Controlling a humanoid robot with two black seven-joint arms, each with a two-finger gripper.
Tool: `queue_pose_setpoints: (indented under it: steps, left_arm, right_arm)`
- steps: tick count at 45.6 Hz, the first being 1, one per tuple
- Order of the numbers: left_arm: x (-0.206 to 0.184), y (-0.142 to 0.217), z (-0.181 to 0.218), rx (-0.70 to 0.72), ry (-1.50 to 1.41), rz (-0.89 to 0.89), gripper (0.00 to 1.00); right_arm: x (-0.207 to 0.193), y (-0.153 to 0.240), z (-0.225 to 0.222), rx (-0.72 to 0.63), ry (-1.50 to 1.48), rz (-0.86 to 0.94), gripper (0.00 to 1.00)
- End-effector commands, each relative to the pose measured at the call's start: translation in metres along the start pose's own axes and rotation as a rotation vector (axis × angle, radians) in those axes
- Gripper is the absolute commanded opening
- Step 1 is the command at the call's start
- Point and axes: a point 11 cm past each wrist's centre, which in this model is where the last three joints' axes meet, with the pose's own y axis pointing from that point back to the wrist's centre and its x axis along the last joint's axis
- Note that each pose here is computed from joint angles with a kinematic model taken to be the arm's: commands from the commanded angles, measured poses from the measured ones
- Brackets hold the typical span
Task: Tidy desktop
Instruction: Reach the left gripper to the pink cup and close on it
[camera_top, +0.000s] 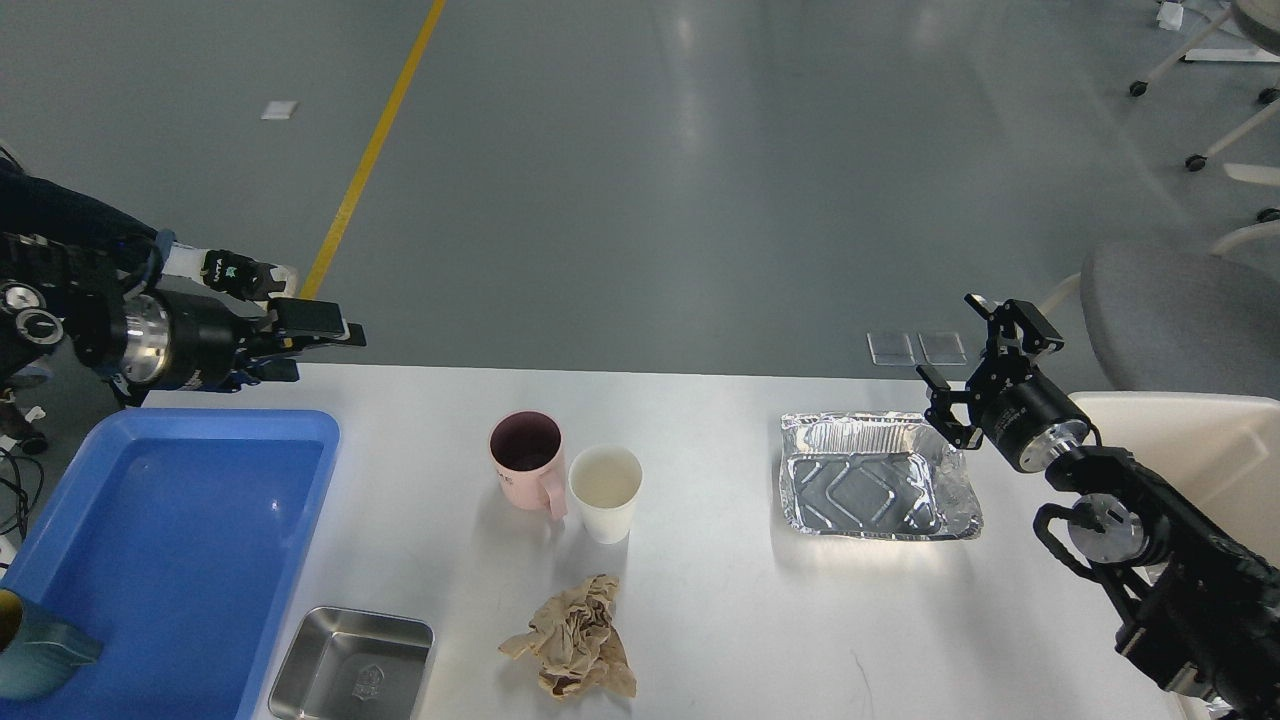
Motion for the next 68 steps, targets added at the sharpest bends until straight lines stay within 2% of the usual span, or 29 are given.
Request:
queue_pose_setpoints:
  steps: [1, 16, 37, 63, 66, 68]
  left_arm:
    - [-0.011, -0.033, 0.015, 0.004, -0.006, -0.020, 0.97]
    - [-0.051, -0.088, 0.002, 0.186, 0.056, -0.092, 0.97]
    - [-0.078, -0.132, 0.019, 0.177, 0.102, -0.117, 0.98]
    - [-0.087, -0.151, 0.028, 0.191, 0.104, -0.074, 0.97]
    - [-0.087, -0.151, 0.028, 0.194, 0.101, -0.075, 0.90]
    - [-0.088, -0.151, 0.027, 0.200, 0.098, -0.078, 0.77]
  right_arm:
    - [0.002, 0.004, -0.002, 0.002, 0.008, -0.001, 1.00]
    - [0.002, 0.004, -0.003, 0.003, 0.009, 0.000, 1.00]
    - [0.005, 0.007, 0.001, -0.006, 0.007, 0.005, 1.00]
    - [0.010, 0.011, -0.001, -0.006, 0.015, 0.014, 1.00]
    - [0.011, 0.012, -0.002, -0.006, 0.018, 0.016, 1.00]
    - [0.010, 0.011, -0.002, -0.004, 0.018, 0.011, 1.00]
